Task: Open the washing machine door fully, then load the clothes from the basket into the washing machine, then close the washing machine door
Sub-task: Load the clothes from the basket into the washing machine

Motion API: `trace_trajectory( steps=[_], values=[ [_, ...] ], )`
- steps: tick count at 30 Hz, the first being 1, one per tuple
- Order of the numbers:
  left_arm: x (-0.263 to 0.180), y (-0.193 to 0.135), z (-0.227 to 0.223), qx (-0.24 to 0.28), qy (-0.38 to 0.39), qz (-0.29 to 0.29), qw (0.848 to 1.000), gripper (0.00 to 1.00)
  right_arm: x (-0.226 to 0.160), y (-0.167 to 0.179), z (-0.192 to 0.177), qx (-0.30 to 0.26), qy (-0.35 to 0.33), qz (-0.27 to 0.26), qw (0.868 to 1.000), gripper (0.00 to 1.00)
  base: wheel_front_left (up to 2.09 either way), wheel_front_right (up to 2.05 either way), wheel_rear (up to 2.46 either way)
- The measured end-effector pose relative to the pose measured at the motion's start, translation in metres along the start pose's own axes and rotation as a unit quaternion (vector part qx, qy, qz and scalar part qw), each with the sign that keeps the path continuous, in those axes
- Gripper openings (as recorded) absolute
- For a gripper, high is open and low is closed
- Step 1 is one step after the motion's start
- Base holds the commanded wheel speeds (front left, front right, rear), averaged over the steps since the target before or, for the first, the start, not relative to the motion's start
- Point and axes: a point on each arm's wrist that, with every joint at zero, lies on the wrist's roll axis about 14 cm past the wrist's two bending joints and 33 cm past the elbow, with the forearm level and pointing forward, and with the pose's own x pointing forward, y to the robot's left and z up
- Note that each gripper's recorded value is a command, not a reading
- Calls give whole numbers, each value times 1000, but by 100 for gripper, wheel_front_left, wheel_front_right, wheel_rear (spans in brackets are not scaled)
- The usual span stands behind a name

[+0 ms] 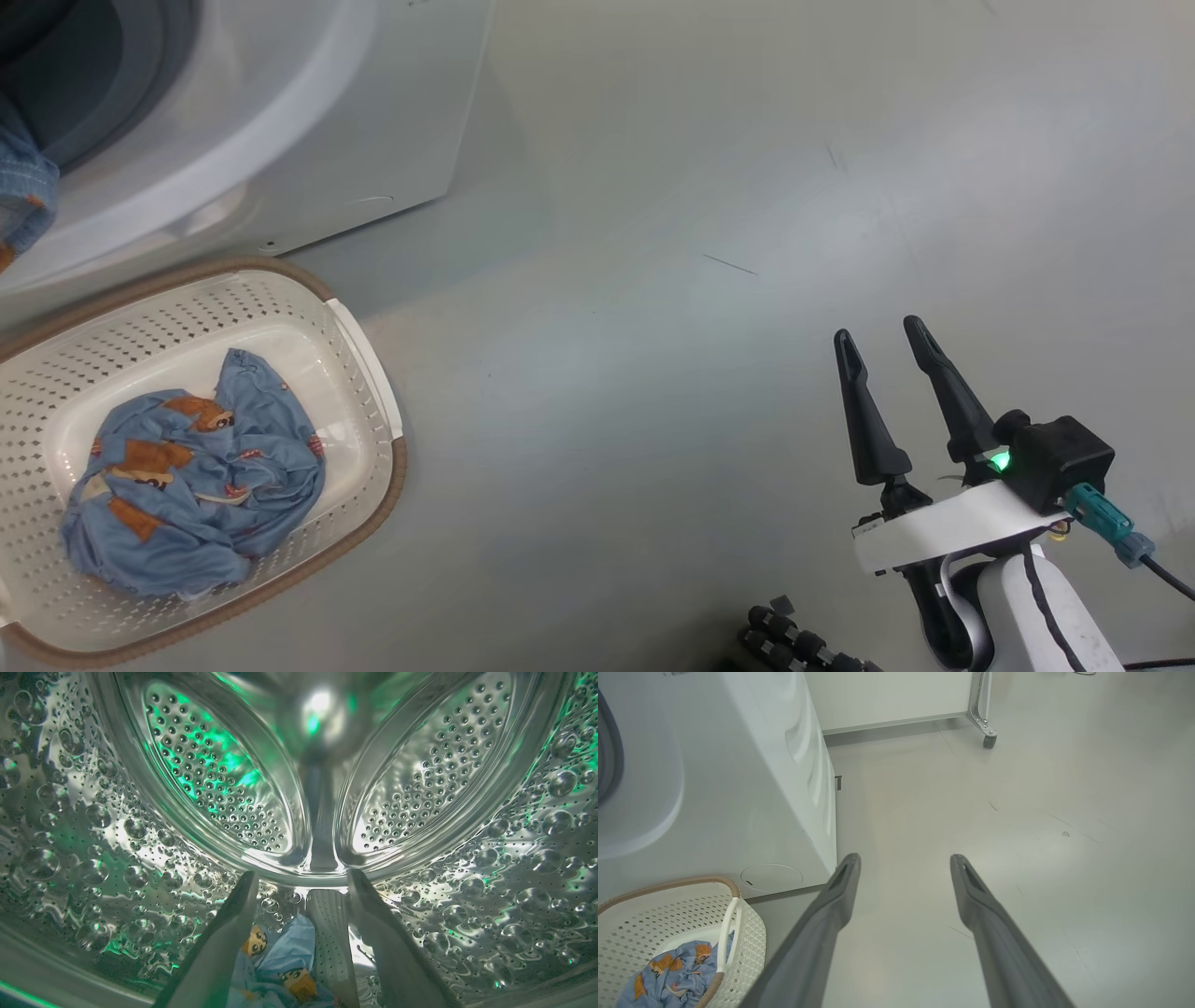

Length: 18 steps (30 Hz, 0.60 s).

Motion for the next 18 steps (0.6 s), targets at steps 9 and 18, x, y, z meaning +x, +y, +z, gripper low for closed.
trace_trajectory(
  steps=[9, 18],
  values=[
    [-24, 0, 4, -2, 12, 16, 1000, 100, 3, 11, 5, 5, -11, 20, 1000, 100, 0, 0, 0],
    [-54, -10, 2, -6, 20, 7, 1000, 100, 10, 20, 15, -2, -29, 40, 999, 100, 0, 0, 0]
  ],
)
